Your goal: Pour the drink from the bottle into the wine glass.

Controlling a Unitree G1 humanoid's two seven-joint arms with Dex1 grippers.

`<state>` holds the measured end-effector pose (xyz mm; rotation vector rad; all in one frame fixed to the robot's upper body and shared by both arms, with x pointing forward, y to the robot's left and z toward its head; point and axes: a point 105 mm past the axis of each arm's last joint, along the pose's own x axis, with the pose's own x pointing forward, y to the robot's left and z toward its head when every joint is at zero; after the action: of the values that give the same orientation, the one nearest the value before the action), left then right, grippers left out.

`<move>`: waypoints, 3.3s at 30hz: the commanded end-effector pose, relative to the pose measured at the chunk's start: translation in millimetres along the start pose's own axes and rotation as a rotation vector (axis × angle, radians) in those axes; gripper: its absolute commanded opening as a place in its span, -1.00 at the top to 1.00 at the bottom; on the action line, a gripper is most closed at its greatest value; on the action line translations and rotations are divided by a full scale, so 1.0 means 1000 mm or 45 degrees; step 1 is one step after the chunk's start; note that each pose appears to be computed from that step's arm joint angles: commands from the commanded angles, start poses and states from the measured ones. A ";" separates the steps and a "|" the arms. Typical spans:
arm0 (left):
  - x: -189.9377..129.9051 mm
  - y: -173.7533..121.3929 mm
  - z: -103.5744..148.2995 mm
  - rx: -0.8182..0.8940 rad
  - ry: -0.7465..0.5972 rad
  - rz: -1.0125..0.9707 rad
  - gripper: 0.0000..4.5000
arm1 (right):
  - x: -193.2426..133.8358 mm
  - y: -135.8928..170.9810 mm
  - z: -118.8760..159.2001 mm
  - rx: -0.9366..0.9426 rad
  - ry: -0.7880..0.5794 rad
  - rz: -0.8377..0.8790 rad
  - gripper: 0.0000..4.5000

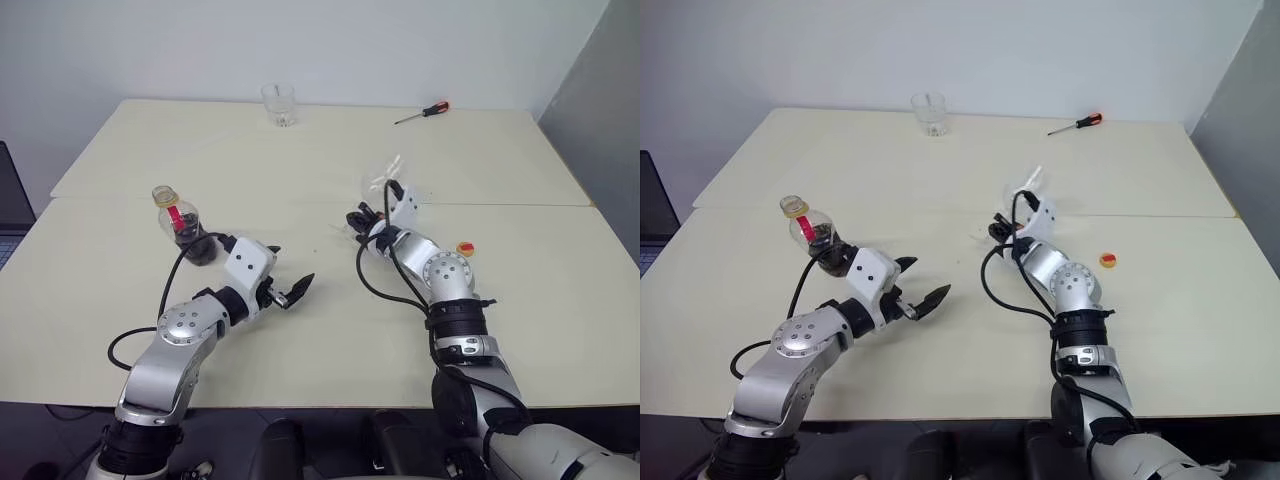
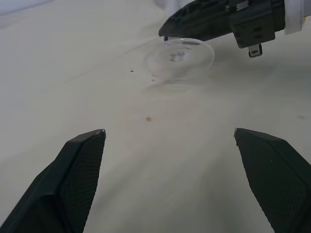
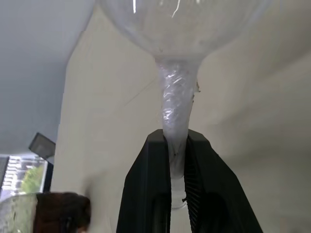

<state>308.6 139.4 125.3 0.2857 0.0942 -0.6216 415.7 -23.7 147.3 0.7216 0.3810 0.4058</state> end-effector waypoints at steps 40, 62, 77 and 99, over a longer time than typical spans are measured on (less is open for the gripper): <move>0.005 0.002 0.015 0.064 -0.050 0.000 -1.00 | 0.009 -0.031 -0.071 -1.108 0.074 0.124 0.95; 0.006 0.005 0.015 0.073 -0.054 0.012 -1.00 | 0.009 -0.043 -0.079 -1.189 0.201 0.121 0.19; 0.004 0.007 0.015 0.070 -0.052 0.018 -1.00 | -0.011 -0.032 -0.054 -1.247 0.104 0.174 -0.99; -0.068 0.022 -0.033 -0.162 -0.067 0.890 -1.00 | -0.139 0.041 0.062 -1.340 0.106 0.628 -0.99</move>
<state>270.5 200.3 91.3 0.1249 0.0567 0.0221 326.7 -97.9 220.0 -0.2447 0.1019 0.9616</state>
